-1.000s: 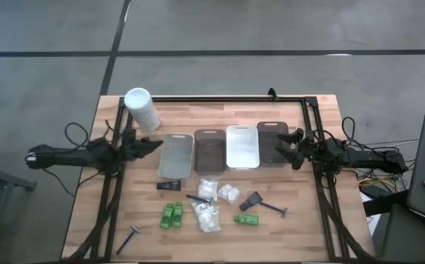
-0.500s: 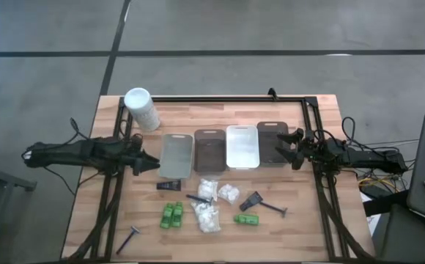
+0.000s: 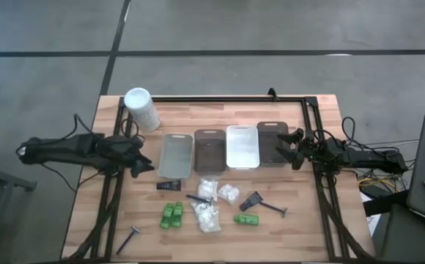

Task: Pick & Place Travel size toiletries
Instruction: Put the bottom left razor into the gray bin

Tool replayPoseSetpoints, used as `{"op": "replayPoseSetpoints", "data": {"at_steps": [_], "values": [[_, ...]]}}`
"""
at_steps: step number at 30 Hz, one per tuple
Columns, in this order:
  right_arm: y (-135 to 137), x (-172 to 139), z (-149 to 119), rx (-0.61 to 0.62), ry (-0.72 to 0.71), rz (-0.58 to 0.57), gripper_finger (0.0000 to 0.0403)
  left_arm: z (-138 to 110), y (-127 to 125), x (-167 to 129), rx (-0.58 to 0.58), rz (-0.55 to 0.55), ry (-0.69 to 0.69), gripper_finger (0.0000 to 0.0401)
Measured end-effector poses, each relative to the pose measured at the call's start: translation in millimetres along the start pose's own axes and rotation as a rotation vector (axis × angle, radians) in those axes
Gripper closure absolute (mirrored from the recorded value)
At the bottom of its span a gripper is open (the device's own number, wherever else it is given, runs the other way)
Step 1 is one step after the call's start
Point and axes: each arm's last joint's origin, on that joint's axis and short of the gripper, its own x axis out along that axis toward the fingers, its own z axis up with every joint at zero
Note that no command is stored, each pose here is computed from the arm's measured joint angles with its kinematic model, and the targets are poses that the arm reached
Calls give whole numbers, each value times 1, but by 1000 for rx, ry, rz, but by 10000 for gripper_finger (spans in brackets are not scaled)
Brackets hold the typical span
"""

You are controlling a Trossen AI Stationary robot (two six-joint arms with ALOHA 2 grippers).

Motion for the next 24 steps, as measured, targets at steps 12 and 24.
{"op": "replayPoseSetpoints", "data": {"at_steps": [12,24], "values": [[0,0,0,0,0,0,39,-3,-29,5,92,128,406,172],[0,0,0,0,0,-1,39,-87,-85,16,201,219,726,172]]}}
